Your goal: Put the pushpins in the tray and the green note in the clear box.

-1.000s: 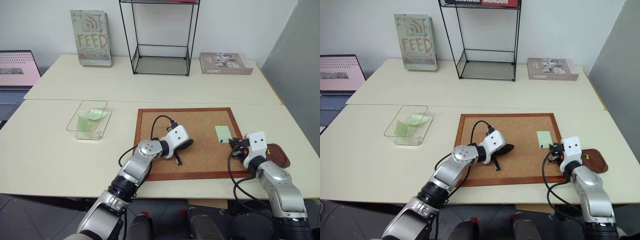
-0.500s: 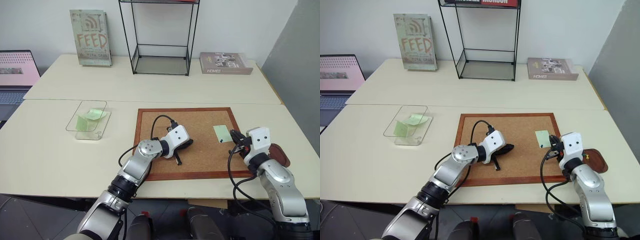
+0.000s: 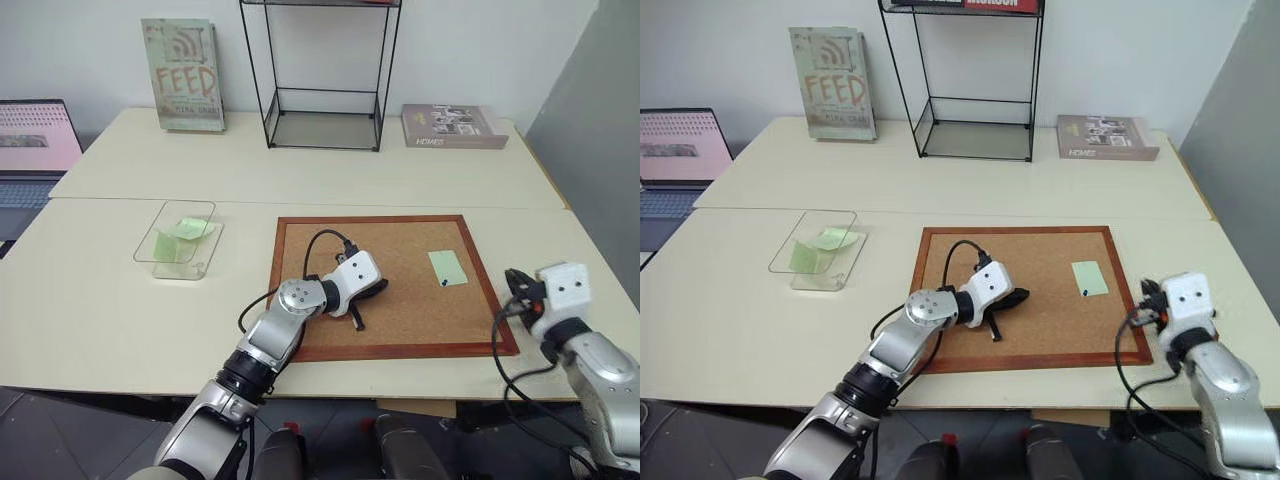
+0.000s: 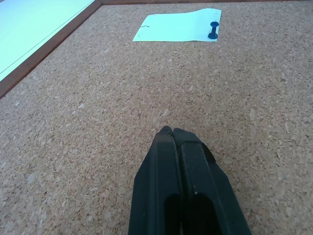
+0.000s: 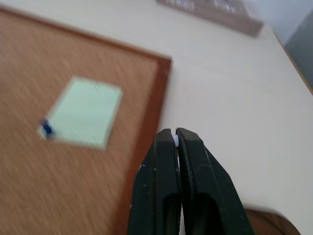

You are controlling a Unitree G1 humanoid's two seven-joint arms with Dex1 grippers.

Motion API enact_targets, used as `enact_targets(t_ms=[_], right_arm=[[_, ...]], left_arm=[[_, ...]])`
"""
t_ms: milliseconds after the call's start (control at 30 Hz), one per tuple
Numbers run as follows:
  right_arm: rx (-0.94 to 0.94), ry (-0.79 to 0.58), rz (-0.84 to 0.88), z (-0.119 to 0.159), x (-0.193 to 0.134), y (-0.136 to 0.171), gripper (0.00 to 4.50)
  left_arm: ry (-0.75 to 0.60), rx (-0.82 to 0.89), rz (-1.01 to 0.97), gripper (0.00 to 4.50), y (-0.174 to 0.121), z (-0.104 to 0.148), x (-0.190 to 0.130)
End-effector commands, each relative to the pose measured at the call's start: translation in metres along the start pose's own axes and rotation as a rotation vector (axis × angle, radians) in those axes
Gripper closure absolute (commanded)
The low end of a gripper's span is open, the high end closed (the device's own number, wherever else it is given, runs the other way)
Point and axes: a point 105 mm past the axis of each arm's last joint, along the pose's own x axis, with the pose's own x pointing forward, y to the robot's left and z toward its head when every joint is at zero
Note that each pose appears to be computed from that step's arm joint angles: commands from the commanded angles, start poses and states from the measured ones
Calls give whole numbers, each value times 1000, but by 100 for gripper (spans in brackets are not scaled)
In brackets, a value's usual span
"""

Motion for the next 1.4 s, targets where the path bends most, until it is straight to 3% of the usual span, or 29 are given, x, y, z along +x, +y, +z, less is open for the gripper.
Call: enact_targets(t_ms=[33,300,600,833,1033,1167,1400], right_arm=[[-81,59,-41,0,-19,-23,447],[-84,214,-31,-29,-30,-32,447],[-57,222,-16,-32,-17,-25,277],[-53,169,-64,-17,-18,-38,131],[13,-7,11,25,-22,-37,131],[91,-111,203,44,-21,8,131],[166,-147,293,45,8,60,131]], left_arm=[[89,-10,-8,450,-4,-23,0],[89,-4,-12,450,-5,-23,0],[89,-1,-10,450,-5,-24,0],[92,-1,-6,450,-4,-25,-1],[93,0,-7,450,-3,-26,-1],[94,-3,-3,450,-2,-26,-1],[94,-4,2,450,-2,-26,-2]])
